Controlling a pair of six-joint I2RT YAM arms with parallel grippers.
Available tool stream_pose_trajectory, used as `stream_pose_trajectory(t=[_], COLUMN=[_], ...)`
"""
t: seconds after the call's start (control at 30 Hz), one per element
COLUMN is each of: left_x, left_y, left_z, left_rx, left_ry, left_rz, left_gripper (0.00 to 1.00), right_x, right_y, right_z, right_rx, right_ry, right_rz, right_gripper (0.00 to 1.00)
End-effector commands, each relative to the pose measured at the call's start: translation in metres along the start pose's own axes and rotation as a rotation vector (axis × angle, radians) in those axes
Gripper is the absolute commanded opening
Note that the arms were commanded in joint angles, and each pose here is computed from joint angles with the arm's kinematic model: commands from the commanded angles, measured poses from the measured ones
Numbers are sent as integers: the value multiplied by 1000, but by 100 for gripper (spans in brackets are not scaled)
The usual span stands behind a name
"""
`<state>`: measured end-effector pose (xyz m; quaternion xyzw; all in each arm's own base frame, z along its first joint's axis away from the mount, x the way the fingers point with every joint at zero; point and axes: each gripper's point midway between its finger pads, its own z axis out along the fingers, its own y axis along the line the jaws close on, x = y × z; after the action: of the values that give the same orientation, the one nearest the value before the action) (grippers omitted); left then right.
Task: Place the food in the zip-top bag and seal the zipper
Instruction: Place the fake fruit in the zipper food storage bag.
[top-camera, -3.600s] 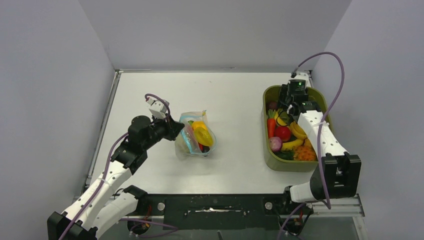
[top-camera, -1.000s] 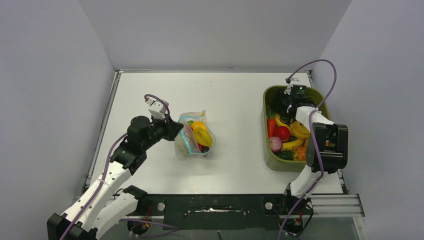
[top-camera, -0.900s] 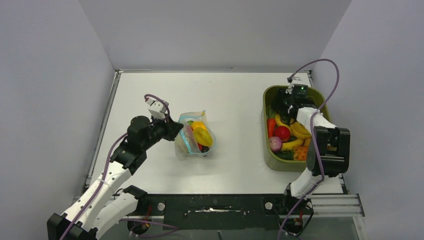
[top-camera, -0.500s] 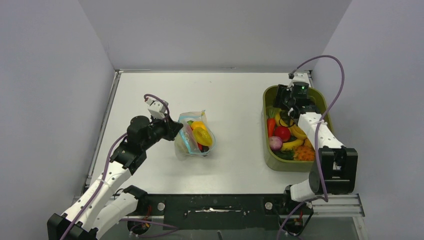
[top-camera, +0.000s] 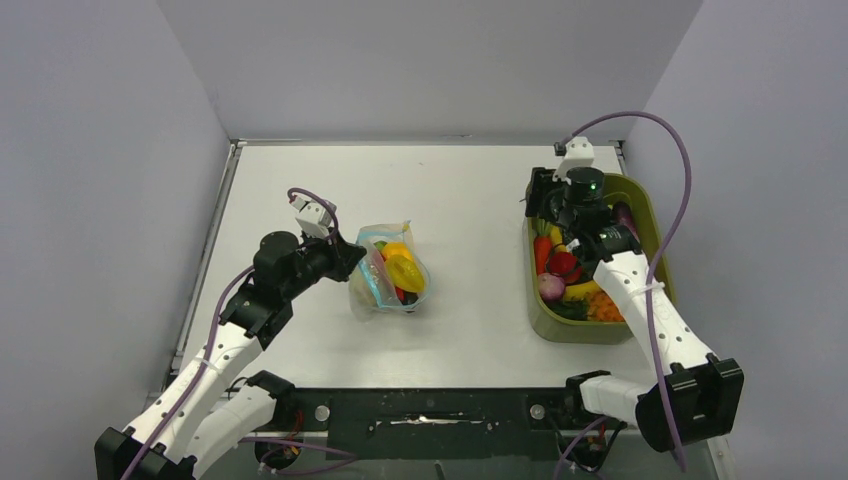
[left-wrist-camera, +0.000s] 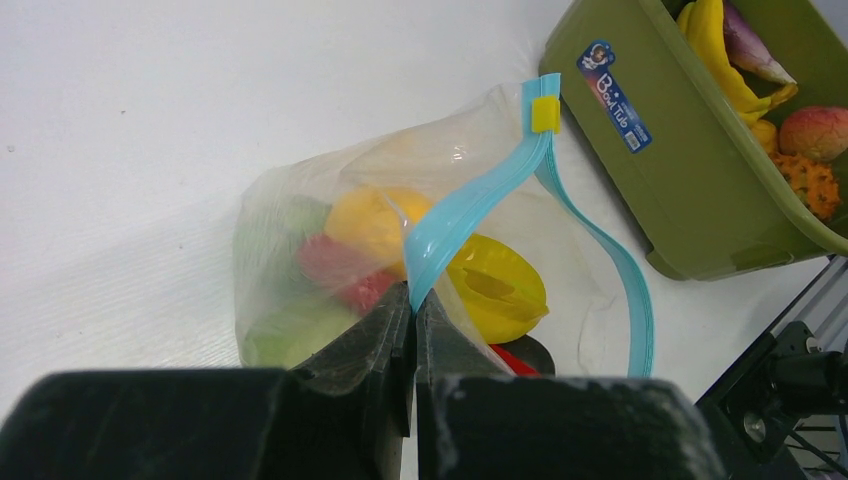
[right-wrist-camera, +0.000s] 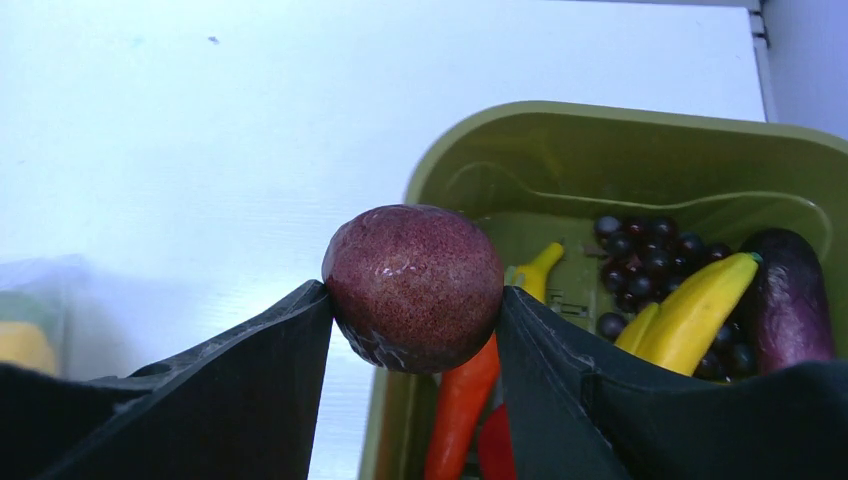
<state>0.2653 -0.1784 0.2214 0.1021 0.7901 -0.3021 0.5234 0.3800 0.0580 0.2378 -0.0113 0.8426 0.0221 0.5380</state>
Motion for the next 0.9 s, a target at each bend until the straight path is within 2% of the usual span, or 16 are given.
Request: stream_pose_trajectory(t=[0.0,0.33,0.63,0.87], left_x=[-20,-21,-21,-23], left_y=[-8,-11,-17,-21], left_z=[-3,-2,-3,-5], left_rx=[32,47,76,97], left_ry=[-66,-68,-65,-79], left_rz=[19,4,-1,1], left_gripper=[0,0,0,0], right_x=[-41,-49,-30,-6], right_y=[29,127,225,279], right_z=[-27,-68,-112,-146], right_rx=[-66,-342,-644,-864], right_ry=[-122,-194,-239,-321], right_rz=[-24,-32,-154,-307], right_gripper=[51,52,53,54])
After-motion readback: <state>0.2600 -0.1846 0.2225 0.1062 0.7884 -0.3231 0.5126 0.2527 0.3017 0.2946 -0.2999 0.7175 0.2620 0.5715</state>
